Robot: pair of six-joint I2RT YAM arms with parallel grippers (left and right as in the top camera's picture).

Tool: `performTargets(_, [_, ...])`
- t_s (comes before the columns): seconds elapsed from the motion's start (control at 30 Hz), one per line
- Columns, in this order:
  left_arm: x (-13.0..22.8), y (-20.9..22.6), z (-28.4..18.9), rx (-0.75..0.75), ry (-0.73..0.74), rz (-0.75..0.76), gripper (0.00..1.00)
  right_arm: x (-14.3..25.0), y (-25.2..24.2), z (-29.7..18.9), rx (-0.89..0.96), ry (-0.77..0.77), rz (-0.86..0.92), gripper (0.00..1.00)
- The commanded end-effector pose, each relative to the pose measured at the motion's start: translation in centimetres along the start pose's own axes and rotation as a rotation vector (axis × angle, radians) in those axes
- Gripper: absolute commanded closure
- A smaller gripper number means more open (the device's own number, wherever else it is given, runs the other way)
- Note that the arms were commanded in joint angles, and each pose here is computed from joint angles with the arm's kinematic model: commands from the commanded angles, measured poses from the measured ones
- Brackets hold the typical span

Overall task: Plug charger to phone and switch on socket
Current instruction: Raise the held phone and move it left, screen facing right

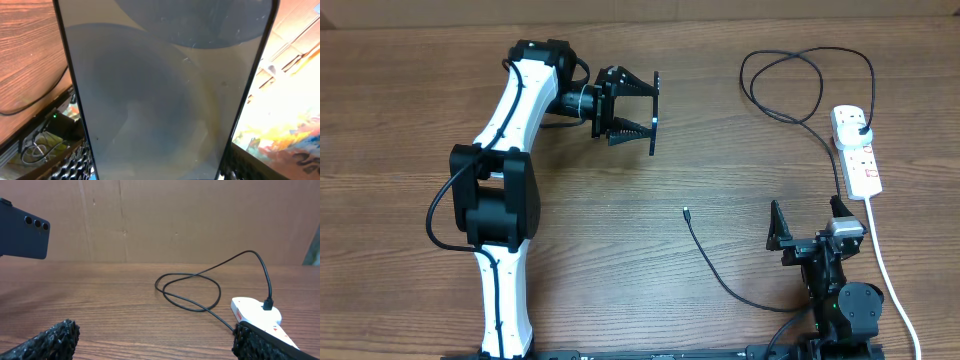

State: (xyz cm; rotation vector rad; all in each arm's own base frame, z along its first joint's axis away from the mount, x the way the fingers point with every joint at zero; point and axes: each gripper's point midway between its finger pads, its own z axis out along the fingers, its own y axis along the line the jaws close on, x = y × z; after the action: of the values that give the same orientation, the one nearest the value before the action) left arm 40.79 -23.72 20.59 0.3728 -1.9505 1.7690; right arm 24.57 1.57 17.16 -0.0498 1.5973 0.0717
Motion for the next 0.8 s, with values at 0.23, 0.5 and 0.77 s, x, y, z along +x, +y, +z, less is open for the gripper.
performTargets(0.23, [0.09,-1.96,-2.07,0.083,-0.018,0.017,0.25,0.21,-0.09,0.03,0.005,-0.002,-0.001,0.00])
performTargets(0.5, [0.19,-1.91,-2.08,0.084,-0.018,-0.001,0.25,0.21,-0.09,0.03,0.005,-0.002,-0.001,0.00])
performTargets(0.77, [0.29,-1.89,-2.08,0.084,-0.017,-0.013,0.24,0.21,-0.09,0.03,0.005,-0.002,-0.001,0.00])
